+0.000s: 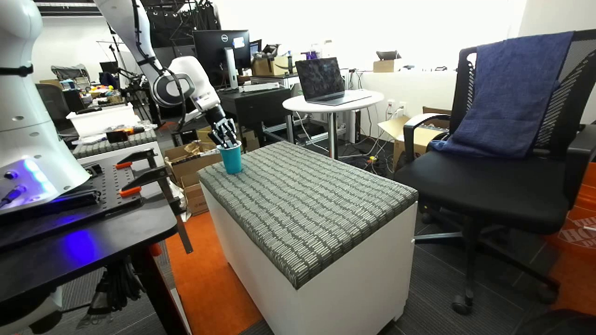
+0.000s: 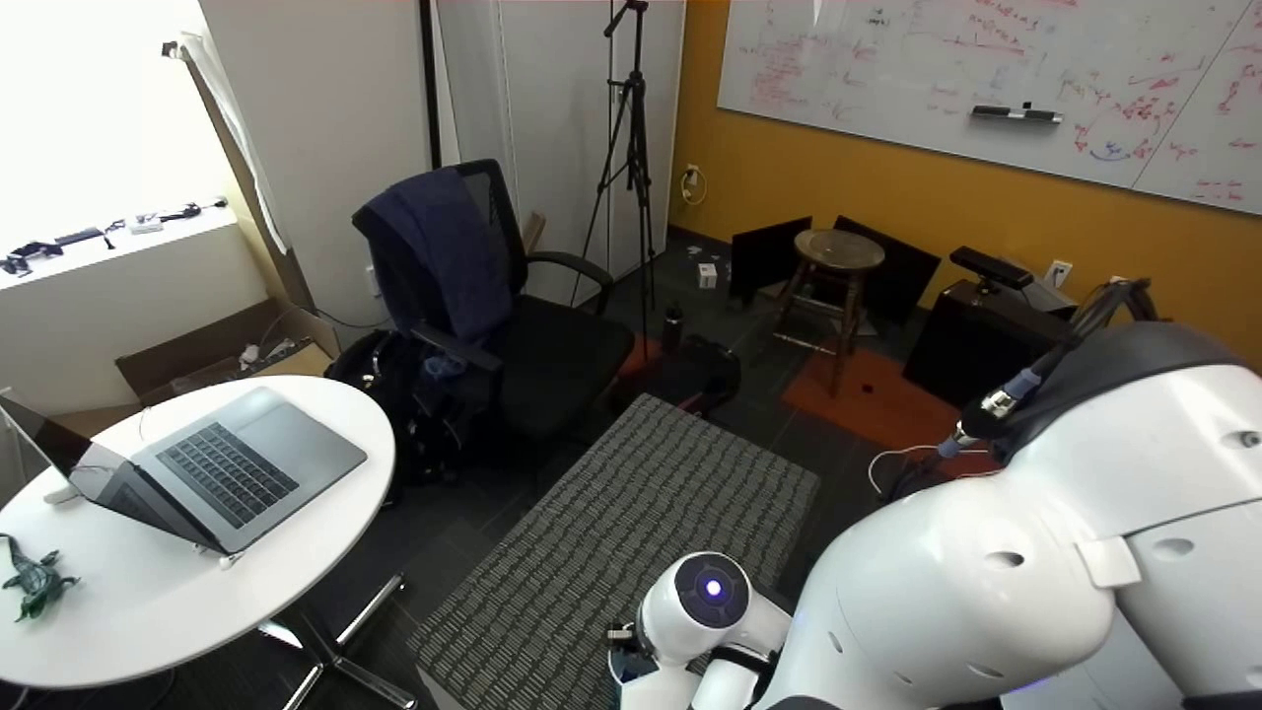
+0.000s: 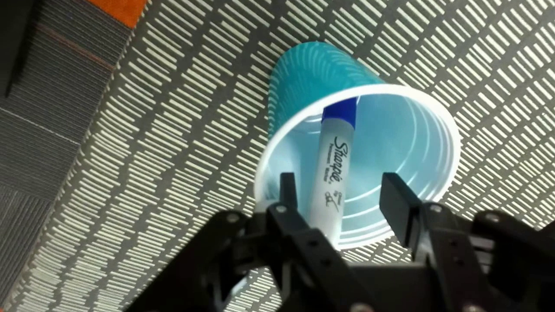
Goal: Take the marker out of the mug and put it on the table
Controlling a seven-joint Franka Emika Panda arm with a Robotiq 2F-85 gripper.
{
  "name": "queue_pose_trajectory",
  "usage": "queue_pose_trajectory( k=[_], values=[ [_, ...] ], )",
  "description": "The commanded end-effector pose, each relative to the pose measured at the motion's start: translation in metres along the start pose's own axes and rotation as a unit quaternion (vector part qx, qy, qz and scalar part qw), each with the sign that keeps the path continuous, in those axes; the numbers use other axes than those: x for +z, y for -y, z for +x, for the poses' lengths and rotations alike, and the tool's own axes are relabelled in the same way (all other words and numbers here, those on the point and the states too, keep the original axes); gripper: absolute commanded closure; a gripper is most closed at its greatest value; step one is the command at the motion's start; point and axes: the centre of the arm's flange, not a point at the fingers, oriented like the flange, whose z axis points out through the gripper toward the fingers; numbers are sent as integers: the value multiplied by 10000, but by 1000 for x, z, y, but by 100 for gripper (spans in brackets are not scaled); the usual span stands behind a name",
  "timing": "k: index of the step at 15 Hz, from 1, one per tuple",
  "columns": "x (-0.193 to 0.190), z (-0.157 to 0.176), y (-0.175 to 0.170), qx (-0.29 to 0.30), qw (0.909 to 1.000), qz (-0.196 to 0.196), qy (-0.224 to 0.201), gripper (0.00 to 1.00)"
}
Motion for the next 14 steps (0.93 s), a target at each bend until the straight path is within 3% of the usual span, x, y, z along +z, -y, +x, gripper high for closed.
queue_pose_trajectory(
  k=[1,5,6,7,8,11,14],
  values=[
    [1,1,8,118,9997,-206,-69,45],
    [2,3,10,125,9993,-330,-142,53],
    [2,2,10,120,9992,-356,-147,62],
    [2,2,11,120,9991,-365,-156,77],
    [2,1,12,134,9991,-369,-163,79],
    [2,-1,13,143,9990,-364,-195,99],
    [0,-3,14,151,9990,-361,-223,94]
  ],
)
